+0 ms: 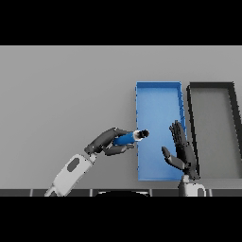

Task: Pick up the blue pipe and place it into the blue bin.

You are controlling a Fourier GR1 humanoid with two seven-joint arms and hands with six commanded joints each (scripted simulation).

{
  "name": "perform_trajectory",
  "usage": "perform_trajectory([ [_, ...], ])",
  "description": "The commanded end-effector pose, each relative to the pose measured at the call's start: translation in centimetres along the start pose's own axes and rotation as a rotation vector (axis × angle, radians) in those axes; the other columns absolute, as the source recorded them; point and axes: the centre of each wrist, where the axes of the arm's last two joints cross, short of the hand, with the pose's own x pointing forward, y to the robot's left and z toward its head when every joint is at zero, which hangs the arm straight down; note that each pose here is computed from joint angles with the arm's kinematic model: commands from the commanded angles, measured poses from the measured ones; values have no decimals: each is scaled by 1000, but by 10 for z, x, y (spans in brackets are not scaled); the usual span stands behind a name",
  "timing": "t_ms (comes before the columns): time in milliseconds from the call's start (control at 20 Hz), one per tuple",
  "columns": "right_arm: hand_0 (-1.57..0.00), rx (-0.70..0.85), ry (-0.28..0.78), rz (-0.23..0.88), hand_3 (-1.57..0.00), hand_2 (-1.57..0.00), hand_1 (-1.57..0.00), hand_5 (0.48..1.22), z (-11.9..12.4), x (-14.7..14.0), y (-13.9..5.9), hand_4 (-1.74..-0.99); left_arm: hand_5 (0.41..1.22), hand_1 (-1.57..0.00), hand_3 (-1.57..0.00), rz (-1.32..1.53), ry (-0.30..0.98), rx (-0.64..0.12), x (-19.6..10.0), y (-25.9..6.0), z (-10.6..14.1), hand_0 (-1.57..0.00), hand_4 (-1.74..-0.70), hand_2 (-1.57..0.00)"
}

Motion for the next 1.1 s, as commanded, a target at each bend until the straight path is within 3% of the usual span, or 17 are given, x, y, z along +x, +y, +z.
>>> perform_trajectory([
  [0, 1, 56, -7, -20, 1, 1, 1, 558, -4, 13, -4, -1256, 1221, -1571, -1495, 0, 0, -2, 0, 0, 1, -1571, -1741, -1571],
  [150, 1, 248, -6, -7, 1, 1, 1, 500, -21, 49, -1, -1314, 1221, -1571, -1491, -9, 7, -3, 0, 0, 0, -1571, -1741, -1571],
  [350, 1, 431, -1, 23, 1, 1, 1, 503, -44, 75, 16, -1309, 1221, -1571, -1486, -16, -6, -11, 0, 1, 0, -1571, -1741, -1571],
  [550, 1, 575, -15, 102, 1, 1, 1, 523, -73, 84, 38, -1294, 1221, -1571, -1486, -13, -6, -19, 3, 1, -2, -1571, -1741, -1571],
  [750, 1, 665, -2, 110, 1, 1, 1, 531, -90, 86, 59, -1232, 1221, -1571, -1516, 2, -30, -39, 1, 2, -2, -1571, -1741, -1571],
  [1050, 1, 754, -24, 114, 1, 1, 1, 508, -118, 89, 86, -1218, 1221, -1571, -1540, -23, -14, -40, -2, 2, 1, -1571, -1740, -1571],
])
